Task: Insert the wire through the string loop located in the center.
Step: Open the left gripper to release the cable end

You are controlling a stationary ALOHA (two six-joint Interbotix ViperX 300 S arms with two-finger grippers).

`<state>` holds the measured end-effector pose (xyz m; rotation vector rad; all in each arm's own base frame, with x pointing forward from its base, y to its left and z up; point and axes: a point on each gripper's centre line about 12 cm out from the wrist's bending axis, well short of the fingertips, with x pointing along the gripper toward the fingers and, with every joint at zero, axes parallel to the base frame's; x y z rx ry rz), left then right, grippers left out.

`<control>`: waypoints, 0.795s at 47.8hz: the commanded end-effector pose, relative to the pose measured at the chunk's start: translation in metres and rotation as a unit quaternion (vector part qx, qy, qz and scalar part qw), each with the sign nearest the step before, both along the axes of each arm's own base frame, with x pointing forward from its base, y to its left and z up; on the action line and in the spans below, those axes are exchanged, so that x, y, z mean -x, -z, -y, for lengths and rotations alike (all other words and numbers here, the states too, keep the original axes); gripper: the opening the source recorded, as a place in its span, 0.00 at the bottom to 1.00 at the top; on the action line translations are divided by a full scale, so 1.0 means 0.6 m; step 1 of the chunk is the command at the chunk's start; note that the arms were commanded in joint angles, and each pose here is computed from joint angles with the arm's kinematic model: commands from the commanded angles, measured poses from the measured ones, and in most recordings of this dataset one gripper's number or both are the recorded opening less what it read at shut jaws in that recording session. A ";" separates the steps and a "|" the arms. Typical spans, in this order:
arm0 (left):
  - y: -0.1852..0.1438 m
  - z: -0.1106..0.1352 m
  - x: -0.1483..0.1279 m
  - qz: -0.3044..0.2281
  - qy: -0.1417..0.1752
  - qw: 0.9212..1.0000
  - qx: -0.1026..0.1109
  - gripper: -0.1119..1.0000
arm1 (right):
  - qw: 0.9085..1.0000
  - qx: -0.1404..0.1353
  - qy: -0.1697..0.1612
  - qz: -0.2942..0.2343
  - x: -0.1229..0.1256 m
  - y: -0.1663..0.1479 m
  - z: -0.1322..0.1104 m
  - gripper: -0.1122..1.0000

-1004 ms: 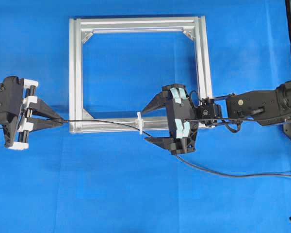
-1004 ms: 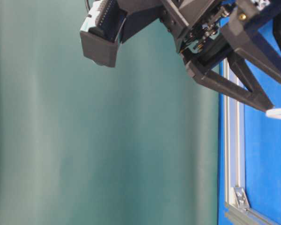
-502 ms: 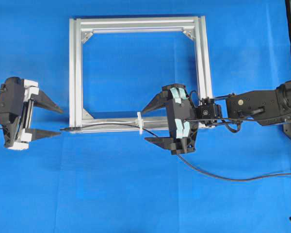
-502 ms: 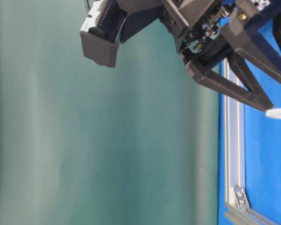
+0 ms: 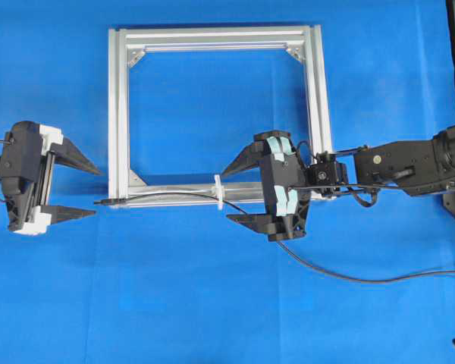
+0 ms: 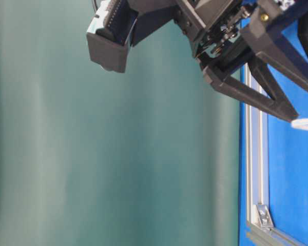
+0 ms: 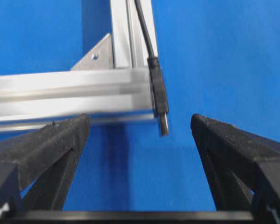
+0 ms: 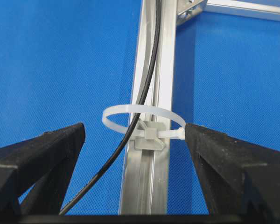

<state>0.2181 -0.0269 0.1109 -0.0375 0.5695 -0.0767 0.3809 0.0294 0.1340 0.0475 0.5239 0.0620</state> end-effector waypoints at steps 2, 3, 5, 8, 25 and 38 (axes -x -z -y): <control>-0.019 0.001 -0.017 0.021 0.000 1.000 0.001 0.90 | 1.000 -0.002 0.001 0.023 0.000 -0.035 0.001 0.97; -0.022 0.002 -0.019 0.024 0.000 1.000 0.001 0.90 | 1.000 -0.002 0.001 0.024 0.001 -0.040 0.001 0.97; -0.026 0.003 -0.021 0.025 0.002 1.000 0.000 0.90 | 1.000 -0.001 0.000 0.024 0.004 -0.047 0.001 0.97; -0.034 0.002 -0.026 0.026 0.001 1.000 0.001 0.90 | 1.000 -0.001 0.001 0.023 0.007 -0.057 0.002 0.97; -0.075 -0.005 -0.027 0.052 -0.007 0.999 0.006 0.90 | 0.999 0.000 0.001 0.032 0.024 -0.106 0.003 0.97; -0.095 -0.006 -0.022 0.069 -0.008 0.998 0.008 0.90 | 0.999 0.000 0.000 0.039 0.029 -0.123 0.004 0.97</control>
